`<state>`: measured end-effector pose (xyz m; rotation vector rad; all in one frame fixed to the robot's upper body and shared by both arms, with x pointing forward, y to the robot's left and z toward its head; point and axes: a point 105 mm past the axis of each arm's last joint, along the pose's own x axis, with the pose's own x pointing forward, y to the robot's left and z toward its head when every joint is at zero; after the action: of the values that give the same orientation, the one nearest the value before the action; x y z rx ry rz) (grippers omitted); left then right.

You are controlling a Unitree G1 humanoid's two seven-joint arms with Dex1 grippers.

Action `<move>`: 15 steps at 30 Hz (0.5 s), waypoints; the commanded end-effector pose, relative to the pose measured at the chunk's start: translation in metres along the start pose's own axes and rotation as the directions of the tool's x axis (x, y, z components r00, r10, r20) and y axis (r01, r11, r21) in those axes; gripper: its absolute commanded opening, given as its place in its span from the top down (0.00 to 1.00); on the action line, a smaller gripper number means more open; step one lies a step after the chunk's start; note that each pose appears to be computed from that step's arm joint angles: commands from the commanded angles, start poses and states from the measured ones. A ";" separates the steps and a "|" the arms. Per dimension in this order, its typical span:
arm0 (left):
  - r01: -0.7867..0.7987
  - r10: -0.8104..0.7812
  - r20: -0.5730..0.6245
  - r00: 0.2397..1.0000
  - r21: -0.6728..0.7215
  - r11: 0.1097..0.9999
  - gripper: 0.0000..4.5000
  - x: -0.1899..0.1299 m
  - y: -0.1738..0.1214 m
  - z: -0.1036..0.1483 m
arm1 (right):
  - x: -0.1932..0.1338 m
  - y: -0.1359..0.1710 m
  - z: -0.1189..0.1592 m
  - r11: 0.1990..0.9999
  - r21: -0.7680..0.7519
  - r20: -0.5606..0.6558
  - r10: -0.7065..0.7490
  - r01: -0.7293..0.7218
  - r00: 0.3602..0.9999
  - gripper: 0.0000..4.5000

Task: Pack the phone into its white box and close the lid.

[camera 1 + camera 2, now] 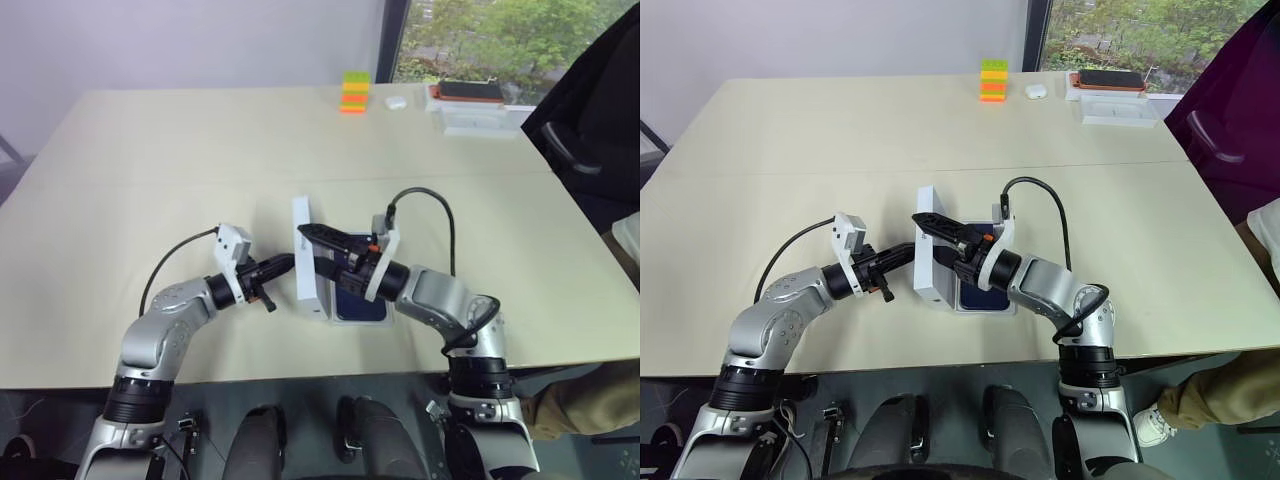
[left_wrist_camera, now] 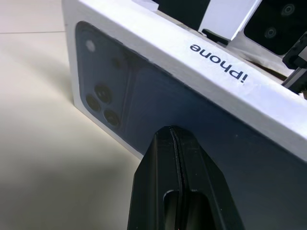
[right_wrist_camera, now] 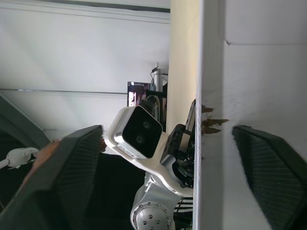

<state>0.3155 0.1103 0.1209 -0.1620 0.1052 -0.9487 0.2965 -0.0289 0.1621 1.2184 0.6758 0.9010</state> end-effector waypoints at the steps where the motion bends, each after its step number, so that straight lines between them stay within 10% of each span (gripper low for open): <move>1: 0.015 -0.016 0.028 0.999 0.033 0.999 1.00 0.001 -0.003 0.008 | -0.001 0.017 -0.002 0.997 -0.031 -0.004 0.067 -0.068 0.998 0.02; 15: 0.015 -0.016 0.028 0.999 0.033 0.999 1.00 0.001 -0.003 0.008 | -0.001 0.017 -0.002 0.997 -0.032 -0.004 0.068 -0.068 0.998 0.02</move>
<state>0.3151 0.1101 0.1209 -0.1609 0.1048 -0.9526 0.2969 -0.0288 0.1620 1.2209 0.6728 0.9022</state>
